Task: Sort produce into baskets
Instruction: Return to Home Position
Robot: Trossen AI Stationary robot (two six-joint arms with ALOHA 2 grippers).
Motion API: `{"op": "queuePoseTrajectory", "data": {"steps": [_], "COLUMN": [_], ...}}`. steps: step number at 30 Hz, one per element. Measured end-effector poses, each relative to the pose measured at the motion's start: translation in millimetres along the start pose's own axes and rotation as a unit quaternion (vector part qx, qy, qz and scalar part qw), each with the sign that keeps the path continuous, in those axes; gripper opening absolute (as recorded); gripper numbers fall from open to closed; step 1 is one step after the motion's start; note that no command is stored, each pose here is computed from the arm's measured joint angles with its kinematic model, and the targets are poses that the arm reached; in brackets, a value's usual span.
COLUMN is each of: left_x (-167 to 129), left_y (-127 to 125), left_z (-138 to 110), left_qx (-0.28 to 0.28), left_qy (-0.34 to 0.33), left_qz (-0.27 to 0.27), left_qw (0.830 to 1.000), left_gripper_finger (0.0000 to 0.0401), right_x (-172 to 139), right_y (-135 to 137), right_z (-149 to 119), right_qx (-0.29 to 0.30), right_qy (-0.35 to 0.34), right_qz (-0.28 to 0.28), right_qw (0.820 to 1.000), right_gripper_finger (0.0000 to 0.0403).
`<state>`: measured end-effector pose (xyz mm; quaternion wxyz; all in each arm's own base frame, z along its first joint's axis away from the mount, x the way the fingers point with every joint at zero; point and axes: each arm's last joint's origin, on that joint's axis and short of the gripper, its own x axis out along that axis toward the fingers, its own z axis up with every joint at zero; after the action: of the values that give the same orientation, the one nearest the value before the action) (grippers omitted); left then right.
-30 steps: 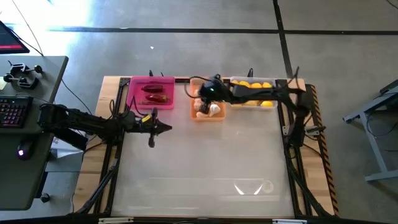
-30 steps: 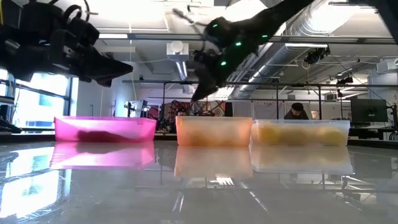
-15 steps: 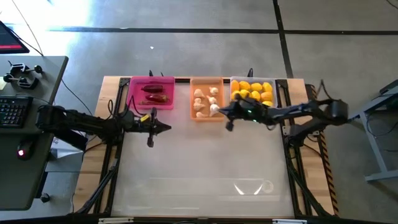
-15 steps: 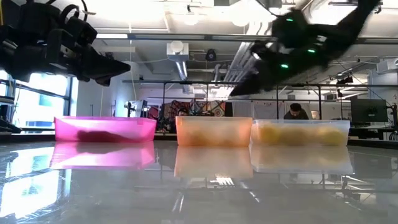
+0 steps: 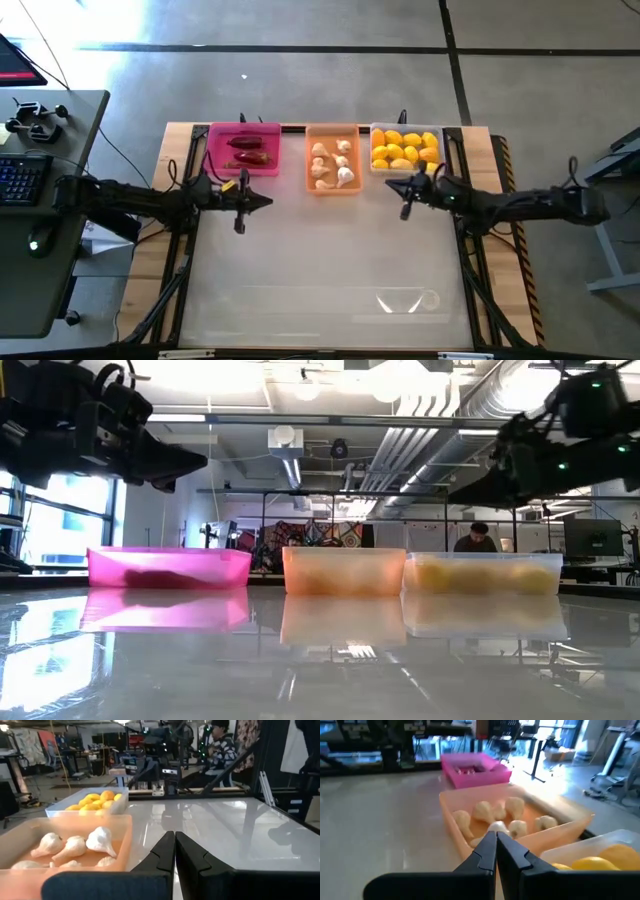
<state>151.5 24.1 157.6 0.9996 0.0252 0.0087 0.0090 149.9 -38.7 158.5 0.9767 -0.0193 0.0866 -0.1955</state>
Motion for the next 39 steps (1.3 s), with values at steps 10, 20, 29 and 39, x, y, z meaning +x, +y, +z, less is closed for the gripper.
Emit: {"op": "queuePoseTrajectory", "data": {"steps": [10, 20, 29, 39], "left_x": [-10, -31, -55, -57], "left_y": [3, 0, 0, -1], "left_z": [9, 17, 22, 10], "left_qx": [-0.014, -0.006, 0.009, -0.023], "left_qy": [-0.02, -0.038, -0.07, -0.014], "left_qz": [0.014, 0.032, 0.122, 0.115], "left_qw": [1.0, 0.999, 0.99, 0.993], "left_gripper_finger": [0.0, 0.0, 0.0, 0.0], "right_x": [-25, -45, -53, -53], "right_y": [-6, -11, -13, -14], "right_z": [-6, -7, -2, -2], "right_qx": [0.006, 0.022, 0.002, 0.017], "right_qy": [-0.025, -0.034, -0.072, -0.069], "right_qz": [-0.018, -0.046, -0.056, -0.075], "right_qw": [0.999, 0.998, 0.996, 0.995], "right_gripper_finger": [0.0, 0.0, 0.0, 0.0]}}
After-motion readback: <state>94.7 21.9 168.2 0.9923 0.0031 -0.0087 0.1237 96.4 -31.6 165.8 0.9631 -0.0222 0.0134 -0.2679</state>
